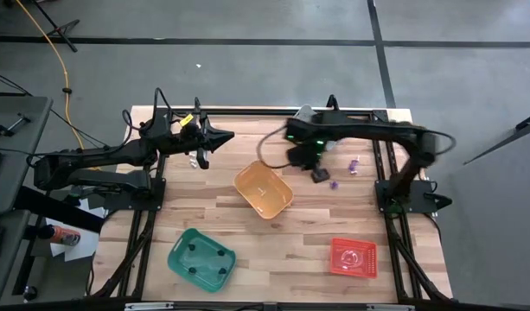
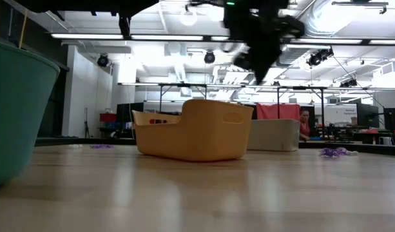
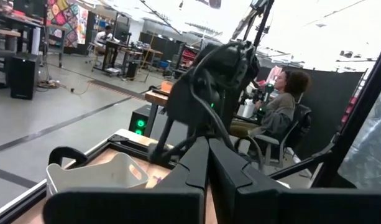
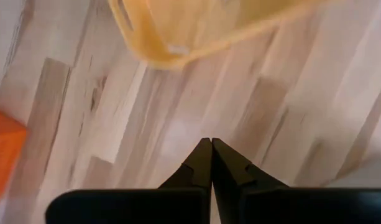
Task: Sort Halloween decoration
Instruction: Put the white bone toy into the yellow bin
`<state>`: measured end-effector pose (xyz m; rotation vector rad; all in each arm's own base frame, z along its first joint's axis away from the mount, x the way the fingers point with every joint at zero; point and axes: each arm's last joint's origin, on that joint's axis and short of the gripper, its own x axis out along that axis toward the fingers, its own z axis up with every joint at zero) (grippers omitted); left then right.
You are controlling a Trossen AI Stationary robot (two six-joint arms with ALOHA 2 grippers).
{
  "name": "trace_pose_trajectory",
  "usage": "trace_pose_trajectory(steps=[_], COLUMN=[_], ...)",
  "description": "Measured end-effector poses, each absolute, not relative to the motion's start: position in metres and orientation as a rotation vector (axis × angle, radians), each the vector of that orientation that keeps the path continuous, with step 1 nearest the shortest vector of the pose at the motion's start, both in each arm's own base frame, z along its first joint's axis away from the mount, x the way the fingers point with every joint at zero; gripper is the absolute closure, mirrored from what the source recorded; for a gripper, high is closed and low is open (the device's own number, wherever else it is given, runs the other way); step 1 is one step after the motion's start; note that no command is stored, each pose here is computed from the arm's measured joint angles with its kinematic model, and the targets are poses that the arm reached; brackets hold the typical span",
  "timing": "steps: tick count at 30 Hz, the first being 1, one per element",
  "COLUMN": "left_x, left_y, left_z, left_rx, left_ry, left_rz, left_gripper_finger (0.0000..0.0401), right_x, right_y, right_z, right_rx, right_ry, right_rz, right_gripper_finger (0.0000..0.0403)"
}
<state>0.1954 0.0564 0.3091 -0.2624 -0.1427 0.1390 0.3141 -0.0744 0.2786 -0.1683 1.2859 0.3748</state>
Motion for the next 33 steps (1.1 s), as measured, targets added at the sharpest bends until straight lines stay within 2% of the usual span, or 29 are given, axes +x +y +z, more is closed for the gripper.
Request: trace_pose_trajectory(steps=[4,7,10,15,18,24,33], left_x=[0.195,0.195,0.195,0.194,0.193,0.195,0.206], left_y=[0.056,0.057,0.058,0.062,0.063,0.062,0.056], left_z=[0.309,0.309,0.309,0.308,0.308,0.307,0.299], left_rx=[-0.236,-0.228,-0.229,-0.228,-0.19,-0.129,-0.137], left_ry=[-0.141,-0.141,-0.138,-0.137,-0.134,-0.116,-0.078], left_rz=[0.141,0.144,0.153,0.177,0.184,0.17,0.124], left_gripper_finger=[0.0401,0.0401,0.0401,0.0401,0.0401,0.0401,0.0401], right_x=[0.26,0.232,0.221,0.222,0.224,0.23,0.239], right_y=[-0.07,-0.062,-0.057,-0.057,-0.058,-0.06,-0.062], right_z=[0.267,0.261,0.265,0.296,0.317,0.341,0.336], right_rx=[-0.052,0.035,0.116,0.201,0.203,0.152,0.14], right_ry=[1.181,1.015,0.743,0.199,0.002,-0.027,0.021], right_rz=[0.206,0.083,0.006,-0.037,-0.026,-0.01,-0.001], right_gripper_finger=[0.0403,0.0403,0.0403,0.0403,0.0403,0.0403,0.0403])
